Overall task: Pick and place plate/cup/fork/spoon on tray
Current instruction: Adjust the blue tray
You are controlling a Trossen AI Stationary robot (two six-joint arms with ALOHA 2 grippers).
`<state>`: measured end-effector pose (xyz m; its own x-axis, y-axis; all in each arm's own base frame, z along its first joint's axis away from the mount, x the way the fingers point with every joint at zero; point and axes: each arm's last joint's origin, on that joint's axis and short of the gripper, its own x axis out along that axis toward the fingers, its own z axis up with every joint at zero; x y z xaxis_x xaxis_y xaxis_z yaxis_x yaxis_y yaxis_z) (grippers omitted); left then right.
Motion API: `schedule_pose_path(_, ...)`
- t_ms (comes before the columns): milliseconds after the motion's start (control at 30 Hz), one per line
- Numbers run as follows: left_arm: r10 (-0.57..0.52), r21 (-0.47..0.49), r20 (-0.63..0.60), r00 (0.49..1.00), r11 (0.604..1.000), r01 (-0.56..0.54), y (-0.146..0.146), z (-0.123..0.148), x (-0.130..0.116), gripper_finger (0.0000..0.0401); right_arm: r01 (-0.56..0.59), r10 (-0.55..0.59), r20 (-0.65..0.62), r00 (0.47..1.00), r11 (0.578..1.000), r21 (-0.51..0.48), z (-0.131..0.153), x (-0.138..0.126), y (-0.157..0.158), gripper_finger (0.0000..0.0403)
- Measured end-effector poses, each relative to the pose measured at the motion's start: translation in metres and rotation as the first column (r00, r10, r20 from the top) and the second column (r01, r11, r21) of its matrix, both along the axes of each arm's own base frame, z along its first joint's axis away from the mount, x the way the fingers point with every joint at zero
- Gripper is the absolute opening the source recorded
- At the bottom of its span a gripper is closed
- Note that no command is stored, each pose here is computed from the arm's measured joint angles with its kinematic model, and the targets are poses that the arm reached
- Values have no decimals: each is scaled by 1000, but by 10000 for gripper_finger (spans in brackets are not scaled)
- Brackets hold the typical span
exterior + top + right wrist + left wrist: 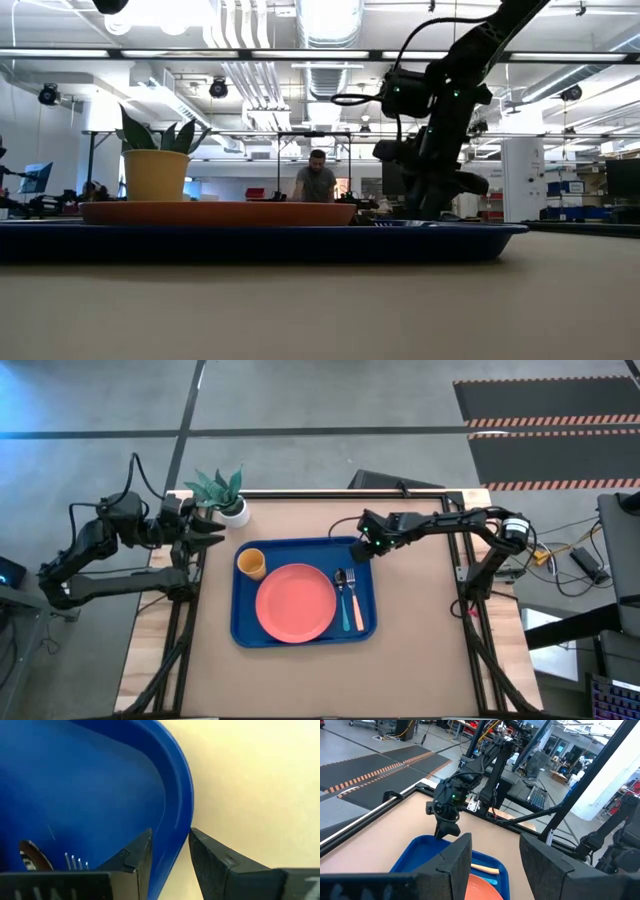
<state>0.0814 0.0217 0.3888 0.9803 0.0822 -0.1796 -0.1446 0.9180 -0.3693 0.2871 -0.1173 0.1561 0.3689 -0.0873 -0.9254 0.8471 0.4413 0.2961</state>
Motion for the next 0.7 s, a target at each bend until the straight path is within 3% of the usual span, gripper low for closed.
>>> schedule_pose_path(700,0,-1,-5,1000,1000,0,1,0,2,149,18,-20,70,997,999,34,-10,0,-9,116)
